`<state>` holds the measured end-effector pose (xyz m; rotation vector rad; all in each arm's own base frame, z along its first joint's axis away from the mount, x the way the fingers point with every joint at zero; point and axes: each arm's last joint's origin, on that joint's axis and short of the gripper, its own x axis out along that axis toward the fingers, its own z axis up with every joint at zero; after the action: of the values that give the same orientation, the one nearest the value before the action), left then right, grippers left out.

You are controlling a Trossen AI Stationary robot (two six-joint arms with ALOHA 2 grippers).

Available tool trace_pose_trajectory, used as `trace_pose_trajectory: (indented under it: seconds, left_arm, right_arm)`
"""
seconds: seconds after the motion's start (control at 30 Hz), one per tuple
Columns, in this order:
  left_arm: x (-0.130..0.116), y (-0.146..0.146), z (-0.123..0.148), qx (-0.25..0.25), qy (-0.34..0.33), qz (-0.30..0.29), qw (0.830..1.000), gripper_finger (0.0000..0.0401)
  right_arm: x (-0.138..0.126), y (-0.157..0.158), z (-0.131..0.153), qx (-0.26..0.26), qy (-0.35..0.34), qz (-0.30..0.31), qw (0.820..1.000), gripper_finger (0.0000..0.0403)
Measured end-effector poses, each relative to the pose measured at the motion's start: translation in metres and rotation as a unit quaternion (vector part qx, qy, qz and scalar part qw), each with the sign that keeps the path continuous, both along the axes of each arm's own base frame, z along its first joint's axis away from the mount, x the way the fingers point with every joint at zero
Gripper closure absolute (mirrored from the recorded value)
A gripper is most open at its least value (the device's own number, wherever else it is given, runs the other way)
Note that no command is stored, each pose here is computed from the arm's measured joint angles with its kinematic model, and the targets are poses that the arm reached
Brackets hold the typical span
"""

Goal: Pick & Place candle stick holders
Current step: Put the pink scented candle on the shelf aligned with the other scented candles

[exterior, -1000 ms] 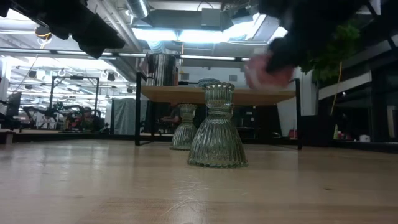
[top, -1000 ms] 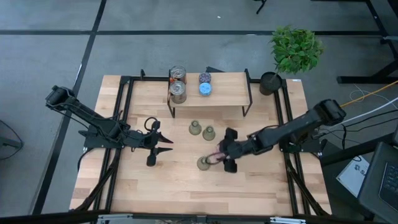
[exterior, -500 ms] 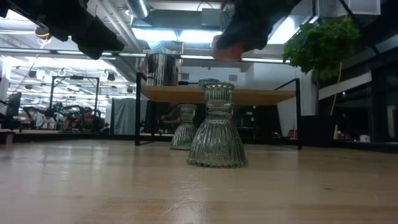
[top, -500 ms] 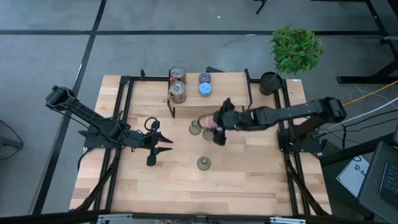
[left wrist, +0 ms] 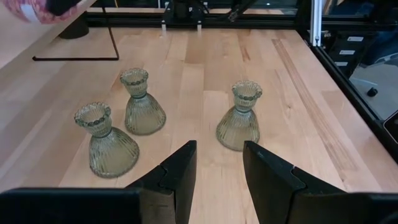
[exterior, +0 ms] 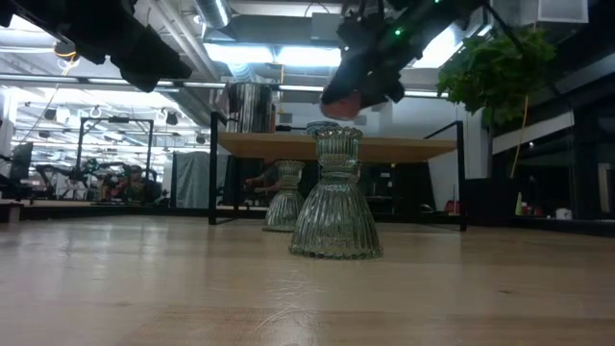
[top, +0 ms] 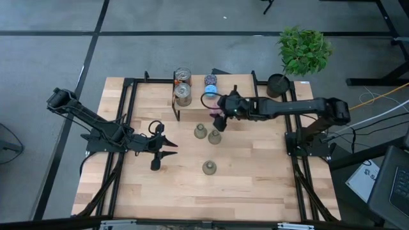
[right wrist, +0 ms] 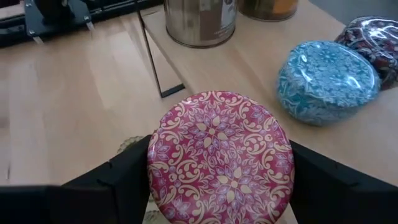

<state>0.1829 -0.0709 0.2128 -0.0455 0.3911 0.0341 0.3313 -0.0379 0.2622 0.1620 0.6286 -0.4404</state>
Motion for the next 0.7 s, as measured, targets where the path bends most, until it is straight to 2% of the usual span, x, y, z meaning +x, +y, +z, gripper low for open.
trace_pose_trajectory:
  seconds: [0.4,0.7]
  left_arm:
    - [0.000,0.000,0.000,0.024,0.003,-0.007,1.000,0.0274]
    - [0.000,0.000,0.000,0.049,0.003,-0.018,0.999,0.0274]
  right_arm:
    - [0.019,-0.021,-0.022,-0.022,-0.003,-0.011,1.000,0.0097]
    - [0.020,-0.026,-0.022,-0.044,-0.008,-0.038,0.998,0.0094]
